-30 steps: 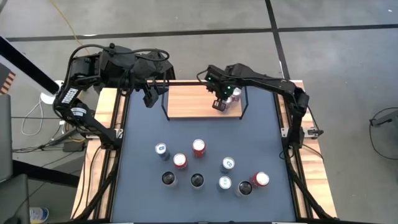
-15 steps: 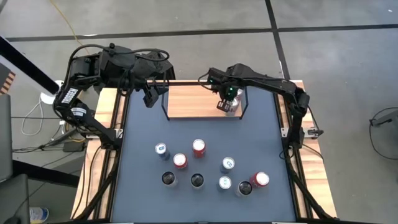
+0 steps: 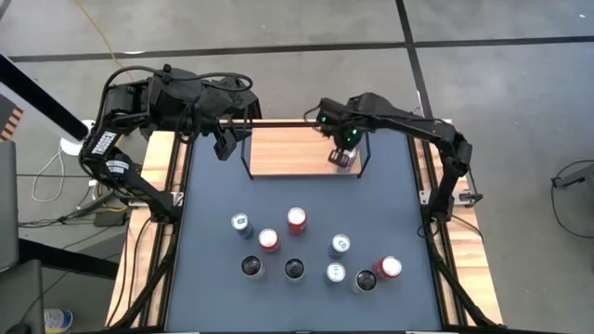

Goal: Place canned beverage on shelf
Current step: Put the silver soda can on the shelf aligned with the other silver soda cans, then adjust the silver soda cans on the shelf

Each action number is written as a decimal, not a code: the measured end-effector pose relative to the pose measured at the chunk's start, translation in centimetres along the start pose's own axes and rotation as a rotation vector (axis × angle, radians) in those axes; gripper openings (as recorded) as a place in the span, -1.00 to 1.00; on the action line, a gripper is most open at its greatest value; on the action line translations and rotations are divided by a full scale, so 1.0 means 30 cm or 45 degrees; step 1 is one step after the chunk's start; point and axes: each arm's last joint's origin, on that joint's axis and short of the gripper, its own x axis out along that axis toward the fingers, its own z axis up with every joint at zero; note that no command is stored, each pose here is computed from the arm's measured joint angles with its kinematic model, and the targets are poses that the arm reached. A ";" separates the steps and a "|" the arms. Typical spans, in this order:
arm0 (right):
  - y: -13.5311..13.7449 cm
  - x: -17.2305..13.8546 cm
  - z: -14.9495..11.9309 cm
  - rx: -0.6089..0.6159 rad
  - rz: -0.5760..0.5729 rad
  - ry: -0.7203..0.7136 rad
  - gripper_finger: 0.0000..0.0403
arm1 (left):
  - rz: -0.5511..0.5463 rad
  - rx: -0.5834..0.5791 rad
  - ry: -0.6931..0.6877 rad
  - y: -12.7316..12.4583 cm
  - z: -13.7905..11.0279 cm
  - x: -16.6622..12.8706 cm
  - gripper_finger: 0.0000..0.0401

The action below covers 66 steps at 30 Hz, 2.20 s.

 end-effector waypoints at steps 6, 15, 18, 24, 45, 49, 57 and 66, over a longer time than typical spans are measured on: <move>0.069 0.052 0.028 -0.093 0.021 0.033 -1.00 | 0.030 -0.001 -0.004 0.002 0.000 0.000 0.66; 0.092 0.081 0.016 -0.116 0.027 0.089 -1.00 | 0.031 -0.016 -0.005 0.003 0.000 0.000 0.66; 0.080 0.102 0.006 -0.095 0.018 0.131 -1.00 | 0.031 -0.016 -0.005 0.002 0.000 0.000 0.66; 0.076 0.115 -0.005 -0.047 0.012 0.177 -1.00 | 0.031 -0.018 -0.005 0.003 0.000 0.000 0.66; 0.061 -0.017 -0.034 -0.016 -0.226 0.056 -1.00 | 0.031 -0.018 -0.005 0.002 0.000 0.000 0.66; -0.055 -0.078 -0.091 0.170 -0.239 0.057 -1.00 | 0.043 -0.018 -0.006 0.003 0.000 0.000 0.66; -0.209 -0.052 -0.229 0.573 -0.156 -0.056 -1.00 | 0.052 -0.018 -0.007 0.004 0.001 0.001 0.66; -0.247 0.049 -0.389 0.883 0.020 -0.306 -1.00 | 0.055 -0.018 -0.008 0.004 0.001 0.001 0.66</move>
